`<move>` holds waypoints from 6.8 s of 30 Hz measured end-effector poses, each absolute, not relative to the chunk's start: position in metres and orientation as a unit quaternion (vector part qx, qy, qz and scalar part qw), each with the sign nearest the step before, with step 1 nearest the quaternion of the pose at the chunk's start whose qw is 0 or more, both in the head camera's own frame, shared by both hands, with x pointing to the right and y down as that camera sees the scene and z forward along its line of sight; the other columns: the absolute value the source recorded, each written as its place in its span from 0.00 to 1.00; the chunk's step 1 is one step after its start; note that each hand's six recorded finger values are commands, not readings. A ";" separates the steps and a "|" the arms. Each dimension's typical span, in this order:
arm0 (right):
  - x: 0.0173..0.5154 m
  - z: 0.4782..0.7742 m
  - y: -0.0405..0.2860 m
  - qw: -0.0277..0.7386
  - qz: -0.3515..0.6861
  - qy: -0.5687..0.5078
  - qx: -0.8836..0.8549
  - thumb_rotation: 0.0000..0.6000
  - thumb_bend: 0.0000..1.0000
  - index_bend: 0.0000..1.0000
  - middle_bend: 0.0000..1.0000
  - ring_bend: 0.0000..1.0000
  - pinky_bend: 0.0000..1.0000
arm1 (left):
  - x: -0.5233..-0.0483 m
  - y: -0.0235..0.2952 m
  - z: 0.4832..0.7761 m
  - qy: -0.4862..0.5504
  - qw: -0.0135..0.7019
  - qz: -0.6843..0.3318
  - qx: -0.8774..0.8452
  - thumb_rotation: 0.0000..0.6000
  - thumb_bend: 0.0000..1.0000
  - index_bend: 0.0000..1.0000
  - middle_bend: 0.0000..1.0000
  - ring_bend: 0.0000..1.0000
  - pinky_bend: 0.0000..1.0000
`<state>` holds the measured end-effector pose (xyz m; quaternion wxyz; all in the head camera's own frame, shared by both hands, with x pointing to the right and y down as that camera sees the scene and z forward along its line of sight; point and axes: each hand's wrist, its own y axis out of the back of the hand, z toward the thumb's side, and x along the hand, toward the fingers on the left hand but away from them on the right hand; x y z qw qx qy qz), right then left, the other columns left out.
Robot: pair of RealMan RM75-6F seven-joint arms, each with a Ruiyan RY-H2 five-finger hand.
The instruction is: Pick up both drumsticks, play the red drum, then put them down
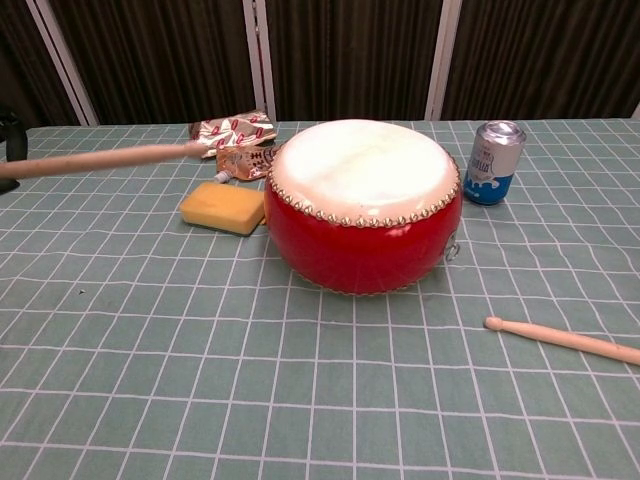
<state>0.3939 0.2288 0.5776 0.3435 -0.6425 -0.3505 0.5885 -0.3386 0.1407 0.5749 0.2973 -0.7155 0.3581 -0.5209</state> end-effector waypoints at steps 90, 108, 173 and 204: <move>0.347 0.655 0.238 0.334 0.699 -0.276 -0.569 1.00 0.71 0.94 1.00 1.00 1.00 | -0.350 0.138 0.566 0.372 0.283 -0.514 -0.720 1.00 0.58 0.76 1.00 1.00 1.00; 0.369 0.564 0.210 0.358 0.634 -0.345 -0.592 1.00 0.71 0.95 1.00 1.00 1.00 | -0.340 0.123 0.553 0.385 0.290 -0.501 -0.719 1.00 0.58 0.75 1.00 1.00 1.00; 0.263 0.623 0.078 0.345 0.604 -0.327 -0.639 1.00 0.71 0.95 1.00 1.00 1.00 | -0.279 -0.014 0.569 0.362 0.348 -0.500 -0.705 1.00 0.58 0.76 1.00 1.00 1.00; 0.360 0.550 0.063 0.290 0.549 -0.525 -0.583 1.00 0.71 0.95 1.00 1.00 1.00 | -0.163 -0.018 0.570 0.379 0.340 -0.423 -0.750 1.00 0.58 0.76 1.00 1.00 1.00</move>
